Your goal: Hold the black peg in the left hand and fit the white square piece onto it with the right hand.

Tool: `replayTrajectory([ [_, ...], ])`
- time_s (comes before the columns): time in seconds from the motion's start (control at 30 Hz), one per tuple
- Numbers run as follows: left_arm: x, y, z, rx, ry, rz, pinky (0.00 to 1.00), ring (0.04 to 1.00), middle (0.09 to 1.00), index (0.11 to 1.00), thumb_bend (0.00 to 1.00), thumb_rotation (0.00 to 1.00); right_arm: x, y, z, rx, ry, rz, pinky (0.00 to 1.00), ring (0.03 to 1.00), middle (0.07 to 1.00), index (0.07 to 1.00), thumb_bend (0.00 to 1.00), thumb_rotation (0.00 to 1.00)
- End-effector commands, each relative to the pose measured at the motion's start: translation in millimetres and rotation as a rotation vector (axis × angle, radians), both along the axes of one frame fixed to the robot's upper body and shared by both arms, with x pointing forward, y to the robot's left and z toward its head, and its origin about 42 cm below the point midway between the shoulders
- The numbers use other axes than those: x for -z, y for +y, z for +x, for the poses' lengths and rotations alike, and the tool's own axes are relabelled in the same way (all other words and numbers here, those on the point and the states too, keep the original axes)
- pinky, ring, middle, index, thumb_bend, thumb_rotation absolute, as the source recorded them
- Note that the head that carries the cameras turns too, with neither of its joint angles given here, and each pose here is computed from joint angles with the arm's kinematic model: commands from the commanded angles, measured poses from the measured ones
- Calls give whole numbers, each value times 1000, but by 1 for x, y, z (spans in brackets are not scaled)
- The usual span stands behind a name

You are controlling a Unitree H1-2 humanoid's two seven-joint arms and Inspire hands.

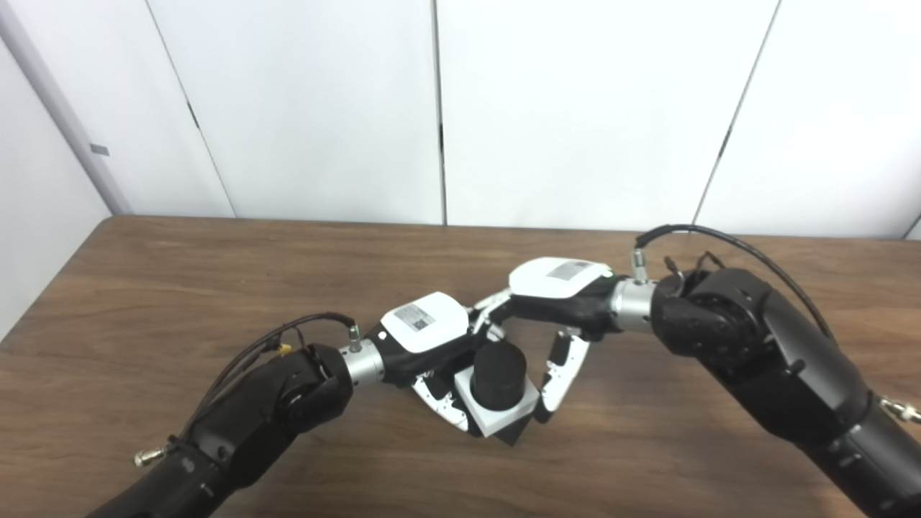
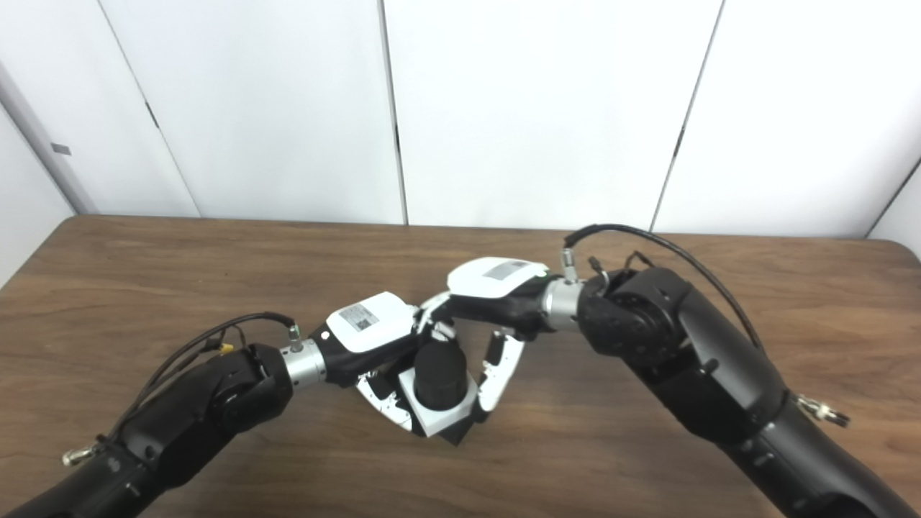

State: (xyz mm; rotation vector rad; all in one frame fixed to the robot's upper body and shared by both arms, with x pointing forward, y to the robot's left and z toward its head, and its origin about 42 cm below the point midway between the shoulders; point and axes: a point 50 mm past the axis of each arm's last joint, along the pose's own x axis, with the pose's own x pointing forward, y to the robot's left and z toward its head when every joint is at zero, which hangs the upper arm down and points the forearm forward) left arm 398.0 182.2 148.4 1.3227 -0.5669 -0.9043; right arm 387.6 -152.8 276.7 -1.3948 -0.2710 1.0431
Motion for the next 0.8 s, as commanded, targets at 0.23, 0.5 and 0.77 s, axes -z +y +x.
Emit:
replayTrajectory([
  [0.23,29,19,-11,-5,74,172,753,883,909,619,908,246,-26,-40,3,92,-110,189,838,842,828,766,874,252],
  [0.5,29,19,-12,-12,81,173,759,885,908,623,915,219,-17,-78,0,229,-171,529,687,789,797,707,771,114],
  [0.77,28,19,-13,-11,81,165,753,883,909,620,916,226,19,-105,-6,432,-185,654,699,800,810,725,755,135],
])
